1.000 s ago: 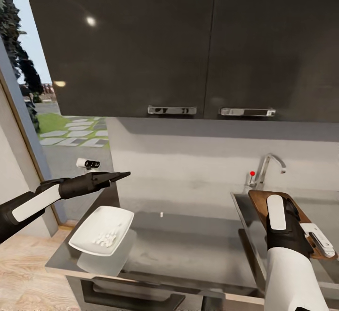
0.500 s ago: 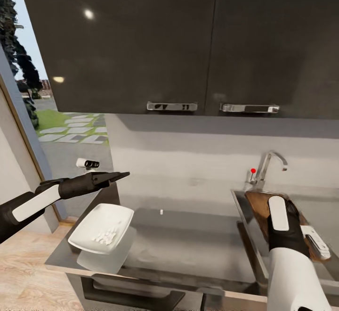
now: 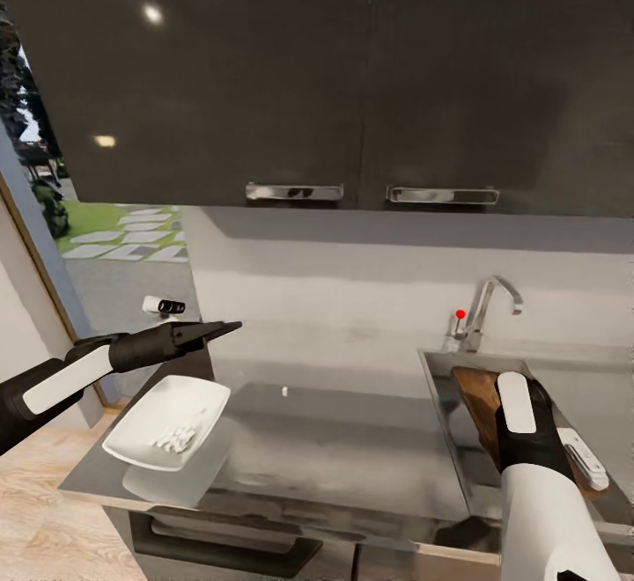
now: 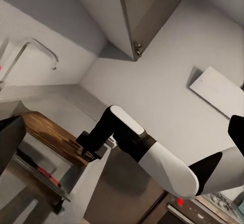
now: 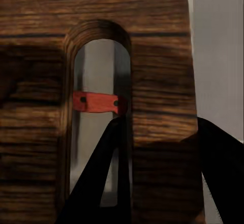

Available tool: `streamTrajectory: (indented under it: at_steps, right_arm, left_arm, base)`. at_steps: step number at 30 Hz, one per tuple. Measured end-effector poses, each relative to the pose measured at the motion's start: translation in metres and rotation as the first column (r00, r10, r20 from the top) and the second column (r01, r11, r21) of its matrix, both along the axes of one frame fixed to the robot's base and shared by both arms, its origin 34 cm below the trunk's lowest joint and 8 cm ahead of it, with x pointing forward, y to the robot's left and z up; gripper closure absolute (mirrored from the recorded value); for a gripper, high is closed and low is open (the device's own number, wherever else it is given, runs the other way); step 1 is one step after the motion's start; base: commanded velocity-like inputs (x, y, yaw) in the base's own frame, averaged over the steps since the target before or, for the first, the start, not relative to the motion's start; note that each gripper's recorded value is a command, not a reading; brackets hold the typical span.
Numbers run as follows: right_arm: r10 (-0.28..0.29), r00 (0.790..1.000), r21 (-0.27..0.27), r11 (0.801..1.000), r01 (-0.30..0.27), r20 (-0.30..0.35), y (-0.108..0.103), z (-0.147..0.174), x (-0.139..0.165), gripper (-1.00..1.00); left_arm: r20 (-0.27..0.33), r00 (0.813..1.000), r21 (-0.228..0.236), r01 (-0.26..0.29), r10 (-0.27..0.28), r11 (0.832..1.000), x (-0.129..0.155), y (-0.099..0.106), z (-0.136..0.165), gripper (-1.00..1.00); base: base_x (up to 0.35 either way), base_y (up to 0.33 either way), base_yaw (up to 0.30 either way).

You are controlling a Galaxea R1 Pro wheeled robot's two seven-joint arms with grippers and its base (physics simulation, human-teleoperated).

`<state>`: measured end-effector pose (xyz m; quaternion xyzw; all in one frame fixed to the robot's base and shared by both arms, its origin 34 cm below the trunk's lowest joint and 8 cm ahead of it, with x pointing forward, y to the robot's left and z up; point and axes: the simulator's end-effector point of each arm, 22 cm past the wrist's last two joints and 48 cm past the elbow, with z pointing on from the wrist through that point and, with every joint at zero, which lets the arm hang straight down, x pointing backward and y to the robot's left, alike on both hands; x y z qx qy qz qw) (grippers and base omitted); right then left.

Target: In the kitchen, take the Vidalia onion out of the sink, dice it on the chopping board with the paring knife, put the diced onion into the bowl on the countertop, then place both the paring knife and the chopping board into the sink.

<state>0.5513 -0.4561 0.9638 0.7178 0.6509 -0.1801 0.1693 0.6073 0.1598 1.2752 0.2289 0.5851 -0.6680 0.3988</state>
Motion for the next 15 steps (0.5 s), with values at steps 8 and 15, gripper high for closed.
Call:
streamTrajectory:
  at_steps: [8, 15]
  right_arm:
    - [0.001, 1.000, 0.001, 1.000, -0.001, -0.011, 0.000, -0.005, 0.000, 1.00]
    - [0.002, 1.000, 0.001, 1.000, -0.002, -0.022, 0.000, -0.010, -0.001, 1.00]
  left_arm:
    - [-0.014, 1.000, 0.000, -0.003, 0.003, 1.000, 0.004, 0.001, -0.007, -1.00]
    - [-0.026, 1.000, 0.000, -0.004, 0.004, 1.000, 0.007, 0.001, -0.012, -1.00]
  base:
    - [0.000, -0.024, 0.000]
    - [0.048, 0.000, 0.000]
